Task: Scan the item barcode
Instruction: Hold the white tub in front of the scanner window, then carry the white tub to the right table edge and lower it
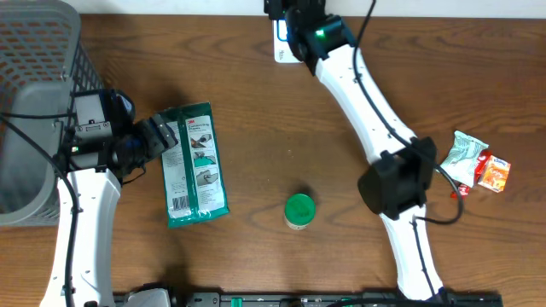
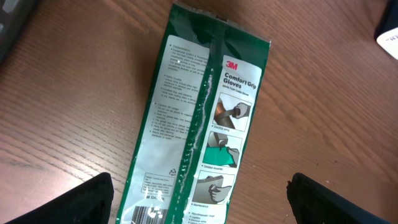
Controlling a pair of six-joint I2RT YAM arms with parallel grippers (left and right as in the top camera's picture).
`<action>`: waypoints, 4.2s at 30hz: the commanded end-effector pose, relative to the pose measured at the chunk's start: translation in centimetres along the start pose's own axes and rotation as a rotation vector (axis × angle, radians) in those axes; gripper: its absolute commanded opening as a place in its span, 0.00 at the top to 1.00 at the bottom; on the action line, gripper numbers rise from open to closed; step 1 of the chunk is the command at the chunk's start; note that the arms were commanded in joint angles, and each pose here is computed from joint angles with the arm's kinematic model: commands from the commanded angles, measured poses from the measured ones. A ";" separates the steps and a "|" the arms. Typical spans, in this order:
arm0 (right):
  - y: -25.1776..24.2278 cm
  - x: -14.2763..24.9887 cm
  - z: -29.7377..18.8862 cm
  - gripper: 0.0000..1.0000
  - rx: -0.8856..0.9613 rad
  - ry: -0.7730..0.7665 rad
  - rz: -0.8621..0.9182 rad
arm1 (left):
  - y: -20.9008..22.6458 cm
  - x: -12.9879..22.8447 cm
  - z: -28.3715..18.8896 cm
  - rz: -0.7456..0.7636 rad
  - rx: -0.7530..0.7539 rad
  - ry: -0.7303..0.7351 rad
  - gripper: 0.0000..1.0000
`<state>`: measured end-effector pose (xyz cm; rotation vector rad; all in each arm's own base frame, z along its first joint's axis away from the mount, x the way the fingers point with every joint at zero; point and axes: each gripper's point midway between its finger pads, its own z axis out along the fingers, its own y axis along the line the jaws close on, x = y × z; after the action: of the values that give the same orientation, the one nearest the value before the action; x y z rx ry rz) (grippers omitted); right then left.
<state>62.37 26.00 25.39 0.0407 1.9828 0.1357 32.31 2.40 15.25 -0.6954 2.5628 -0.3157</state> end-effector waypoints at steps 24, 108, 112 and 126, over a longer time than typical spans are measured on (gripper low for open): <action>-2.2 5.8 8.1 0.99 0.047 -0.047 0.014 | -0.1 -0.3 -0.6 0.006 0.006 -0.018 0.11; -35.3 24.1 -16.9 0.99 0.455 1.115 0.150 | -0.1 -0.3 -0.6 0.006 0.006 -0.018 0.11; -37.3 24.8 -17.1 0.99 0.490 1.105 0.184 | -0.1 -0.3 -0.6 0.006 0.006 -0.018 0.11; -38.7 25.3 -18.3 0.13 0.451 1.161 0.128 | -0.1 -0.3 -0.6 0.006 0.006 -0.018 0.11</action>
<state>37.62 -10.84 5.54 0.5309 3.0944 -0.2424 32.30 2.39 15.24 -0.6956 2.5632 -0.3157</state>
